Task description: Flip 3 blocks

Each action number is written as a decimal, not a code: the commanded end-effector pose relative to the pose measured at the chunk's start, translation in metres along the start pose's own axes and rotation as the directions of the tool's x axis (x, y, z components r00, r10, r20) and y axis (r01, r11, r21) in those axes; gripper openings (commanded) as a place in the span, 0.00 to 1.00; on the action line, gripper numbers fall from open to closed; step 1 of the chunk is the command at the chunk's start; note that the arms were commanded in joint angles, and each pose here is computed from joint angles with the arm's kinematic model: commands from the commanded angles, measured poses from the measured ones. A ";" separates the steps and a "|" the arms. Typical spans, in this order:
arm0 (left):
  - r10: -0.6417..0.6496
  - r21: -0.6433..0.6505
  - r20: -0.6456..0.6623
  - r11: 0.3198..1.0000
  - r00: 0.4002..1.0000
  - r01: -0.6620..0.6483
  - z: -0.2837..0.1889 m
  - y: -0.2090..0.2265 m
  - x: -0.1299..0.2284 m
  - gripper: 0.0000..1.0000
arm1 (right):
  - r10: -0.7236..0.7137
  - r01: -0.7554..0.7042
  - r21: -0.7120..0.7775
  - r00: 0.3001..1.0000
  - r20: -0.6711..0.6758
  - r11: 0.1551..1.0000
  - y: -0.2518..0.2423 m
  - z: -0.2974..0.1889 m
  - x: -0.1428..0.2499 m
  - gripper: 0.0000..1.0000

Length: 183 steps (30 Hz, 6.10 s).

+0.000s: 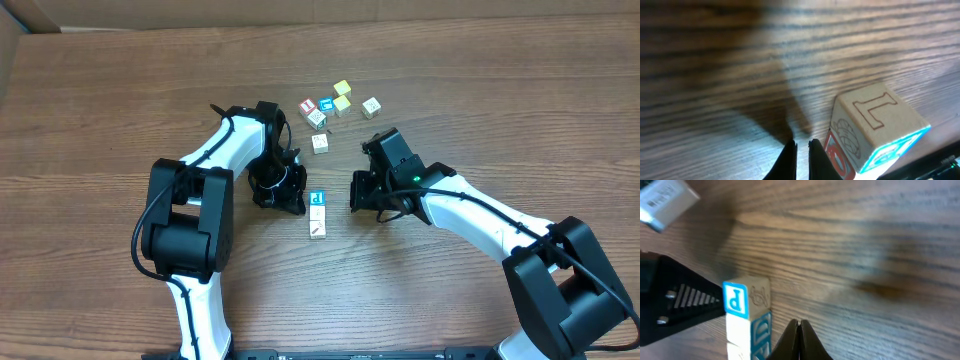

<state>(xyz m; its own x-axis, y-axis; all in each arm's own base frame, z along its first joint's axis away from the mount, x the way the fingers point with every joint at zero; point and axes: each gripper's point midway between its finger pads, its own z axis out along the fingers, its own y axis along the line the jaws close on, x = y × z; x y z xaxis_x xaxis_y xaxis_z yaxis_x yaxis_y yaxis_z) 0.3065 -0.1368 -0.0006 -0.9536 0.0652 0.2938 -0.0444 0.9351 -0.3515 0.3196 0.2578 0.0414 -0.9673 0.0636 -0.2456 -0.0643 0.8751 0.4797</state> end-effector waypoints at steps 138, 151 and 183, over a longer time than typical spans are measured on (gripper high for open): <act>-0.423 0.226 0.359 0.904 0.832 0.362 0.035 -0.023 0.077 0.04 | -0.256 0.249 -0.060 0.946 -0.199 0.967 0.051 0.051 -0.011 0.04; -0.423 0.226 0.359 0.904 0.832 0.362 0.035 -0.023 0.077 0.04 | -0.250 0.244 -0.052 0.945 -0.212 0.968 0.048 0.050 -0.008 0.04; -0.197 -0.060 0.729 0.936 0.656 0.347 -0.185 0.038 0.071 0.55 | -0.091 0.109 0.245 0.992 -0.084 0.963 -0.025 -0.051 -0.123 0.81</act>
<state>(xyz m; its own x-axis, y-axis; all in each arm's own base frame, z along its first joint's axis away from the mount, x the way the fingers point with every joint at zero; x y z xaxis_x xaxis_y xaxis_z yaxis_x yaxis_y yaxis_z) 0.2767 -0.0740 0.1489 -0.8657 -0.4386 -0.2412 -0.3651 0.8830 -0.2951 0.4008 0.2391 0.0850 -0.9878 -0.0832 -0.1320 -0.1252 0.9274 0.3525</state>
